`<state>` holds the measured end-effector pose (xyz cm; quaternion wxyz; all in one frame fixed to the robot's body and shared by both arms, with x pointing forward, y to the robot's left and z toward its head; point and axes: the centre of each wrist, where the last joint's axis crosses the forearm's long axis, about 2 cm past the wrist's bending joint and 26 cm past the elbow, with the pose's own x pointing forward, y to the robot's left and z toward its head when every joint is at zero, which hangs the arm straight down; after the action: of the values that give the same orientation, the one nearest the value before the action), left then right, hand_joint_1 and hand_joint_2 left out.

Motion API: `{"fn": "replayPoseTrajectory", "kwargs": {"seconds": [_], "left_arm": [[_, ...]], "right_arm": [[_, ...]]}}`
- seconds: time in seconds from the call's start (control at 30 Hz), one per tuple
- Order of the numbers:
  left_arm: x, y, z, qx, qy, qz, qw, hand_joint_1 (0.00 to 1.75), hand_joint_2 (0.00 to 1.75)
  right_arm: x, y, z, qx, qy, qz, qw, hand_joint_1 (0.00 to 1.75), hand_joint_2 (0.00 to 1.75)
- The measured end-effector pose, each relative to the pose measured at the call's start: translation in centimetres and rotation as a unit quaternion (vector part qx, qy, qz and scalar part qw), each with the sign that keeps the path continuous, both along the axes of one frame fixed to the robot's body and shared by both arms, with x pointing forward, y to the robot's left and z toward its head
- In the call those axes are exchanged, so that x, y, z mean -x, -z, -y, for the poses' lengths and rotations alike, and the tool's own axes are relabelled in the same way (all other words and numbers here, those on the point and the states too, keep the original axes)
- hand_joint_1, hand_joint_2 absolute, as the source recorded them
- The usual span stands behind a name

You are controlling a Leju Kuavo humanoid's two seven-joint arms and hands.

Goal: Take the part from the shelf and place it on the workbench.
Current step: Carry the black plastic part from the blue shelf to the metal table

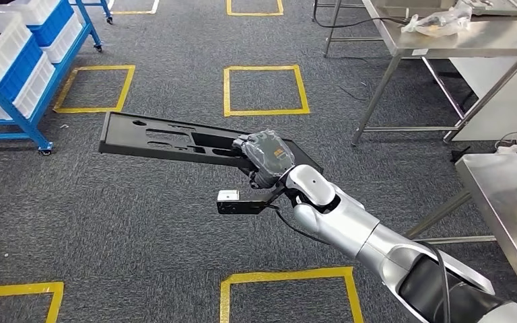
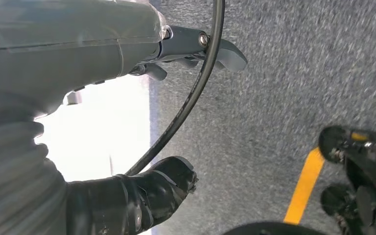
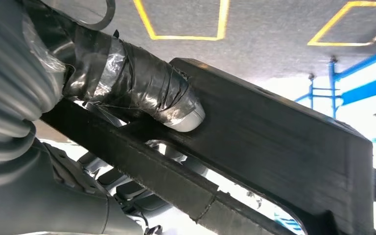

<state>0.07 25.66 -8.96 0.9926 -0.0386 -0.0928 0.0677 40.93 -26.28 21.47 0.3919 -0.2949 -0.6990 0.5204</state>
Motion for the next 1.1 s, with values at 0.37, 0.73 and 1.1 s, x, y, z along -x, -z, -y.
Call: {"fn": "replayPoseTrajectory", "kwargs": {"seconds": [0.37, 0.73, 1.1], "left_arm": [[0.7, 0.1, -0.6, -0.015, 0.006, -0.042, 0.999, 0.0, 1.75], [-0.4, 1.8, -1.3, -0.065, 0.001, 0.036, 0.997, 0.0, 1.75], [-0.1, 2.2, -0.3, -0.033, -0.017, 0.025, 0.999, 0.0, 1.75]], "right_arm": [[1.5, 2.2, -1.3, 0.005, 0.003, 0.006, 1.0, 1.75, 1.75], [2.9, 0.3, -2.8, 0.05, 0.015, 0.045, 0.998, 1.75, 1.75], [0.6, -6.6, 0.0, 0.099, 0.044, 0.138, 0.985, 1.75, 1.75]]}}
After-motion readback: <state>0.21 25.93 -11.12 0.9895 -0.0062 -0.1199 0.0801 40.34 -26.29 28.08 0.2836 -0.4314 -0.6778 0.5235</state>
